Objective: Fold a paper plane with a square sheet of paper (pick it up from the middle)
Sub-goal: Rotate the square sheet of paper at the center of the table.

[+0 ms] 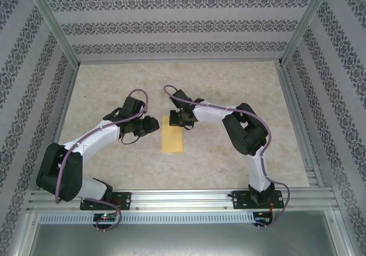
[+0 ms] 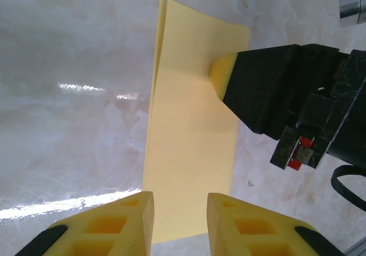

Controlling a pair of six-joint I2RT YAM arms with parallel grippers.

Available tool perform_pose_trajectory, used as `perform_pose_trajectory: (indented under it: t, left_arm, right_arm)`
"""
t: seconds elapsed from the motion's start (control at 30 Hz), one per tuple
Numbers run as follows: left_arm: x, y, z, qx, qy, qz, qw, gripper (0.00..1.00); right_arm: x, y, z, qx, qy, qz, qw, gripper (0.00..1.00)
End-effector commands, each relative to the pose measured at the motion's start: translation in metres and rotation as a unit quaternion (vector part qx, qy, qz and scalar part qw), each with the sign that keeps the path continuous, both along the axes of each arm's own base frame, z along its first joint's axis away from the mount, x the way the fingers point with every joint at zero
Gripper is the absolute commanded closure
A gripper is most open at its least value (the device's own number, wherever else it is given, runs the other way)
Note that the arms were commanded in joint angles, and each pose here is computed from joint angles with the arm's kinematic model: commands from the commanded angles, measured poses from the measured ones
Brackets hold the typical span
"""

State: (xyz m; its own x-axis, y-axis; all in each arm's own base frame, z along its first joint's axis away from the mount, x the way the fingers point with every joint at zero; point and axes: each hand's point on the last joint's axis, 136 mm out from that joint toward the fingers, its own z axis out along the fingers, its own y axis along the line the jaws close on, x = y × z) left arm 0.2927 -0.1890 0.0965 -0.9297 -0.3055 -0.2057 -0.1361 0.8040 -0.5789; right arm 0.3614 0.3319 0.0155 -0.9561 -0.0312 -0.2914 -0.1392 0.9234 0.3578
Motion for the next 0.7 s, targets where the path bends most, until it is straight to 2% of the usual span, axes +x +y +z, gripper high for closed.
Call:
perform_pose_trajectory:
  t: [0.0,0.17,0.3,0.4,0.53,0.67]
  left_arm:
    - [-0.011,-0.008,0.000,-0.003,0.001,-0.028,1.000,0.69]
    - [-0.015,-0.026,-0.003,-0.015,0.000,-0.044,0.999,0.70]
    - [-0.021,-0.045,-0.009,-0.020,-0.004,-0.063,0.998,0.70]
    - [-0.026,-0.060,-0.011,-0.023,-0.011,-0.072,0.997,0.70]
    - [-0.032,-0.076,-0.009,-0.025,-0.024,-0.074,0.997,0.70]
    - [-0.038,-0.091,-0.010,-0.032,-0.026,-0.072,0.997,0.71]
  right_arm:
    - [-0.003,-0.040,-0.016,-0.072,0.015,-0.046,0.996,1.00]
    - [-0.017,-0.087,-0.016,-0.117,0.017,-0.125,0.985,1.00]
    - [-0.032,-0.118,-0.002,-0.118,0.005,-0.195,0.974,1.00]
    - [-0.043,-0.129,0.008,-0.088,-0.001,-0.235,0.968,0.98]
    - [-0.047,-0.125,0.033,-0.022,-0.031,-0.238,0.971,0.95]
    - [-0.048,-0.119,0.071,0.046,-0.081,-0.206,0.974,0.80]
